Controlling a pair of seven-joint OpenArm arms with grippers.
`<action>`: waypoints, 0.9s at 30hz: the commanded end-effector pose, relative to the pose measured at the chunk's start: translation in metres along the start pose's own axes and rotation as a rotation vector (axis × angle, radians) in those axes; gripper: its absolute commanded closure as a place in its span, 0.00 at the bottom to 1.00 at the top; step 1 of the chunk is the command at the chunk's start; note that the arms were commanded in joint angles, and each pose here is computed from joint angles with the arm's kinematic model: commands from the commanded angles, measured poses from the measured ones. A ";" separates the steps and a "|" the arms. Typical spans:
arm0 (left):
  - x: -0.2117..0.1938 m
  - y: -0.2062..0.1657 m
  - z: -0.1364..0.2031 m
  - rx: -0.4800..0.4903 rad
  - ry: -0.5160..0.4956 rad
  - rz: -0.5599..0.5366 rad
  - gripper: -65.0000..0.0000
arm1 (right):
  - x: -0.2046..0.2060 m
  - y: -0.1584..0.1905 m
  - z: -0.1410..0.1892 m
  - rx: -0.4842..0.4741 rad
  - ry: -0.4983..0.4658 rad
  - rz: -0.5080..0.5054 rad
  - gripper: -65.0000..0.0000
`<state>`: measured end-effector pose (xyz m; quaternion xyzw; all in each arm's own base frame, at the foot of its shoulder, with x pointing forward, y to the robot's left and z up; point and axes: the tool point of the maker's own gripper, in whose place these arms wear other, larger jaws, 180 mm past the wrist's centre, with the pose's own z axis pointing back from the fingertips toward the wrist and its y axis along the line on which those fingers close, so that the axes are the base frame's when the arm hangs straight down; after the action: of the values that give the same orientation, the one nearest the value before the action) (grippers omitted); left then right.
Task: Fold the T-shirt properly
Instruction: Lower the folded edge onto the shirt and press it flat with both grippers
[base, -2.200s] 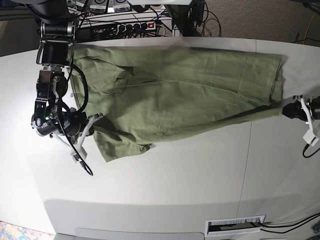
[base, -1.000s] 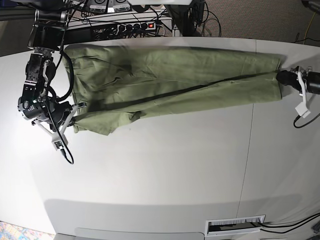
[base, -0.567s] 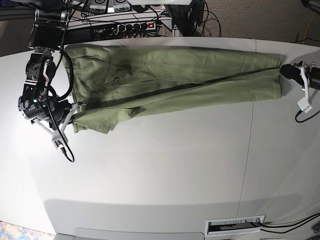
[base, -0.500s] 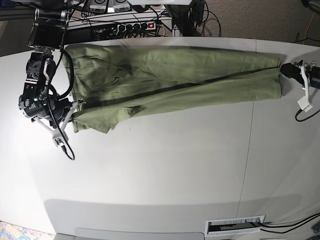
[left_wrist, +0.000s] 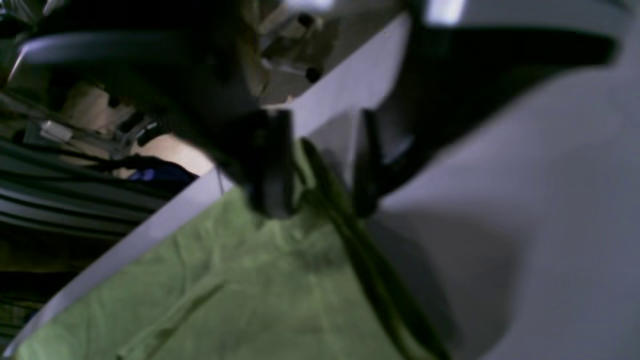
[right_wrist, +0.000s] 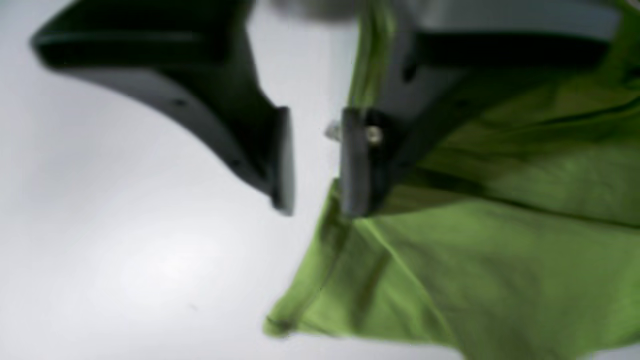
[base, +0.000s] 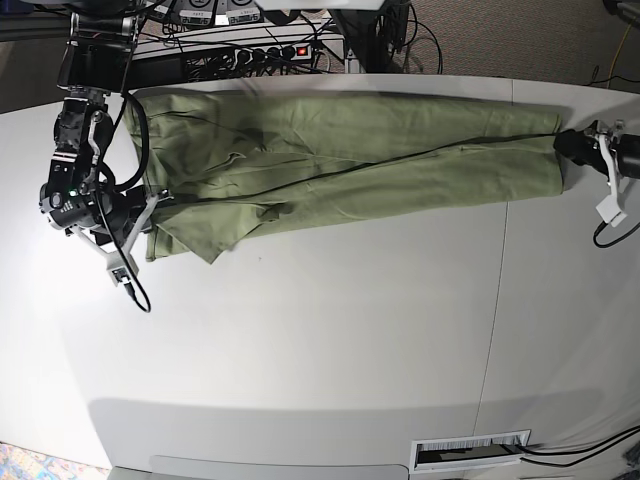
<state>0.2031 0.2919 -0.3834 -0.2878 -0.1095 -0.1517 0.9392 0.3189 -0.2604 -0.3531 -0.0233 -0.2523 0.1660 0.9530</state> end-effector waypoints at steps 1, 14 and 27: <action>0.012 0.005 0.014 0.026 -0.032 -0.016 0.63 | 0.019 -0.008 0.009 -0.012 -0.069 0.005 0.68; 0.039 0.020 0.018 0.119 -0.128 -0.090 0.63 | 0.035 0.028 0.006 0.138 -0.153 -0.045 0.68; 0.032 0.002 -0.021 0.050 -0.115 -0.082 0.58 | 0.018 0.062 -0.016 0.111 -0.018 0.141 1.00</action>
<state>0.2310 0.2672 -0.3989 -0.2789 -0.1735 -0.1626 0.9304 0.3108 -0.1919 -0.3802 0.0209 -0.2241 0.2450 0.9431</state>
